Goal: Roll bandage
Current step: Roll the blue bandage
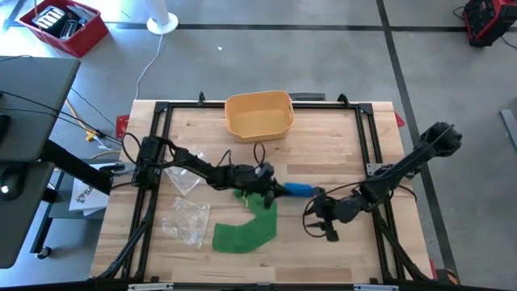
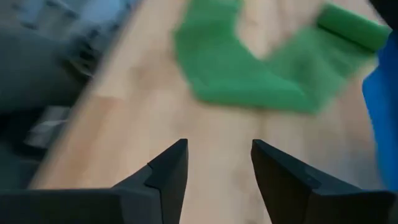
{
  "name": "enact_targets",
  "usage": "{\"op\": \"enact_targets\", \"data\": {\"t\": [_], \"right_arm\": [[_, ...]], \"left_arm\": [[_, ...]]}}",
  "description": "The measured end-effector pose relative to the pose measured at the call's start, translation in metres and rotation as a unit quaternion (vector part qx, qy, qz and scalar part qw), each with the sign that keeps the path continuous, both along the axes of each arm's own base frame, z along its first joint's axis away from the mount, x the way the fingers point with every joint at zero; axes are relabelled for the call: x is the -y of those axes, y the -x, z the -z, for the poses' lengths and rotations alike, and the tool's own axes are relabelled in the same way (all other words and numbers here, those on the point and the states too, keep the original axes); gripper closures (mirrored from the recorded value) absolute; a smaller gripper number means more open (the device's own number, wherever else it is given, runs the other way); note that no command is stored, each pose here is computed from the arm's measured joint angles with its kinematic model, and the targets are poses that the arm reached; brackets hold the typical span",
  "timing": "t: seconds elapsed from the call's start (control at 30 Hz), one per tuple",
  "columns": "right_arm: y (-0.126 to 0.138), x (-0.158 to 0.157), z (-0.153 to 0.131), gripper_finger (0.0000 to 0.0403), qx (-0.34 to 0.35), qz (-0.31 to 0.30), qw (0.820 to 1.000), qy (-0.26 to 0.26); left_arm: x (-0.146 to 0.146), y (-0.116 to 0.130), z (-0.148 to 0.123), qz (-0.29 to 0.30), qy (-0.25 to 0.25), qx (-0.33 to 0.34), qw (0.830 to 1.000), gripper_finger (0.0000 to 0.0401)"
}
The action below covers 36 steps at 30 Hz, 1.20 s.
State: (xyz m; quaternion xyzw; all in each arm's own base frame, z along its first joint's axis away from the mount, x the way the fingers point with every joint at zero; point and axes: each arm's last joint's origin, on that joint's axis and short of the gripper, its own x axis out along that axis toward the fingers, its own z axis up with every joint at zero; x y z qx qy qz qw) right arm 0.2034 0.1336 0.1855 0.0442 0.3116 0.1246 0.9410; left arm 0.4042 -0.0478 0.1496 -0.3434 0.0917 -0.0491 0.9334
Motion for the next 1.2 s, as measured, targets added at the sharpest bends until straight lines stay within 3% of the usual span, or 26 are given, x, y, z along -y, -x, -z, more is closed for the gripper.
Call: {"op": "enact_targets", "data": {"t": [0.1,0.27,0.43,0.57,0.77,0.97,1.07,1.2], "right_arm": [[-0.006,-0.006,-0.018,0.0231,0.025,-0.025,0.999,-0.016],[-0.011,-0.001,-0.019,0.0231,0.042,-0.029,0.998,0.038],[-0.009,0.022,0.010,0.0231,-0.001,0.017,0.996,0.093],[-0.011,0.039,0.031,0.0231,-0.018,0.036,0.994,0.106],[-0.028,0.056,0.051,0.0231,-0.015,0.041,0.992,0.120],[-0.038,0.081,0.081,0.0232,-0.077,0.111,0.981,0.138],[-0.044,0.086,0.092,0.0264,-0.088,0.111,0.983,0.119],[-0.047,0.086,0.103,0.0371,-0.098,0.091,0.986,0.101]], "left_arm": [[0.008,0.001,0.002,-0.023,-0.023,-0.012,0.999,0.0395],[-0.016,0.002,0.018,-0.098,-0.094,-0.079,0.988,0.0395],[-0.038,0.000,0.038,-0.114,-0.114,-0.113,0.981,0.0395],[-0.047,-0.001,0.050,-0.113,-0.110,-0.123,0.980,0.0387],[-0.052,-0.002,0.055,-0.118,-0.120,-0.125,0.978,0.0385],[-0.055,-0.002,0.054,-0.121,-0.131,-0.121,0.977,0.0384],[-0.055,-0.002,0.054,-0.121,-0.134,-0.119,0.976,0.0383],[-0.055,-0.002,0.054,-0.124,-0.135,-0.117,0.976,0.0382]]}}
